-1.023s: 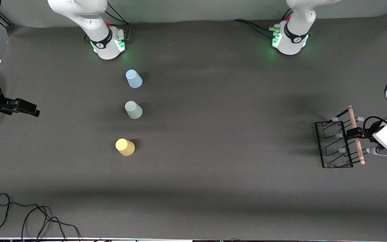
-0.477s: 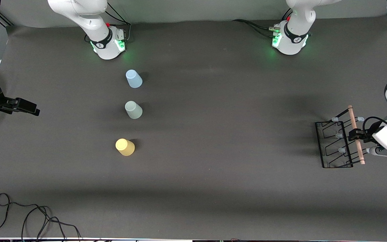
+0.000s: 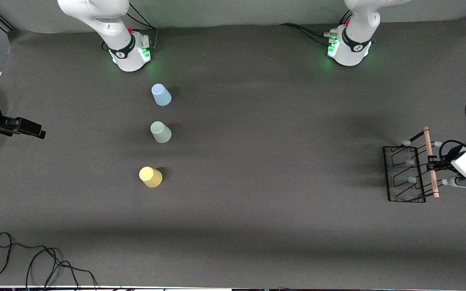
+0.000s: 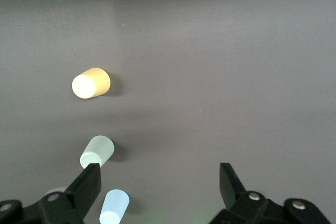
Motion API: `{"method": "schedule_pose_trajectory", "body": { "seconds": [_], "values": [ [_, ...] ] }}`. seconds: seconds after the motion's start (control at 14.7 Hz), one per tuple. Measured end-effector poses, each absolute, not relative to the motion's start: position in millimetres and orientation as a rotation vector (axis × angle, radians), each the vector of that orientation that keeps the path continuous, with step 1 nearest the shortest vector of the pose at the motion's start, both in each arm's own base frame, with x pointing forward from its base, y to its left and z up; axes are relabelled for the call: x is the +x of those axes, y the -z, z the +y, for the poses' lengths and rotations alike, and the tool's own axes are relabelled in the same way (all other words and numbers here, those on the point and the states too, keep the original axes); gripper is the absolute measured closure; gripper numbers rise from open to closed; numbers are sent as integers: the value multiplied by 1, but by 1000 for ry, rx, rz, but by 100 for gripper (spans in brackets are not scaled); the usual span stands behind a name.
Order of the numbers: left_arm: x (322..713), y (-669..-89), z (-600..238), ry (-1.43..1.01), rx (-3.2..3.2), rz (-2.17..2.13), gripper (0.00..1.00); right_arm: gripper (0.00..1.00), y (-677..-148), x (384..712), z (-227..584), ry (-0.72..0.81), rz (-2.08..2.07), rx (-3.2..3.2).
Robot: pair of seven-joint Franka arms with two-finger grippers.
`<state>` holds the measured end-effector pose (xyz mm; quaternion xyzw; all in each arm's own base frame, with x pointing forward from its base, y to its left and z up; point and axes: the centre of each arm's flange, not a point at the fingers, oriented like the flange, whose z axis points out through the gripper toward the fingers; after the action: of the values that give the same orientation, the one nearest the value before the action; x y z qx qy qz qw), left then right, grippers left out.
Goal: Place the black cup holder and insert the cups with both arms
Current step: 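Carry the rack with the left gripper while the right gripper reaches the green cup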
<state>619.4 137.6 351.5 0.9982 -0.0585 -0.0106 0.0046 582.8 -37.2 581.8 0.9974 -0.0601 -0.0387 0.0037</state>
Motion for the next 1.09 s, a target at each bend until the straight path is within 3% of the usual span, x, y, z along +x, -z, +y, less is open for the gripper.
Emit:
{"method": "schedule_pose_trajectory", "body": {
  "seconds": [0.2, 0.68, 1.09],
  "values": [
    [624, -377, 149, -2, 3128, -122, 84, 0, -582, 583, -36, 125, -184, 3126],
    [620, -506, 154, 56, 3105, -3, 84, 0, -579, 580, -31, 160, -213, 3130],
    [636, -504, 75, 68, 3081, -98, 84, 0, -564, 571, 69, 234, -437, 3116]
  ]
}}
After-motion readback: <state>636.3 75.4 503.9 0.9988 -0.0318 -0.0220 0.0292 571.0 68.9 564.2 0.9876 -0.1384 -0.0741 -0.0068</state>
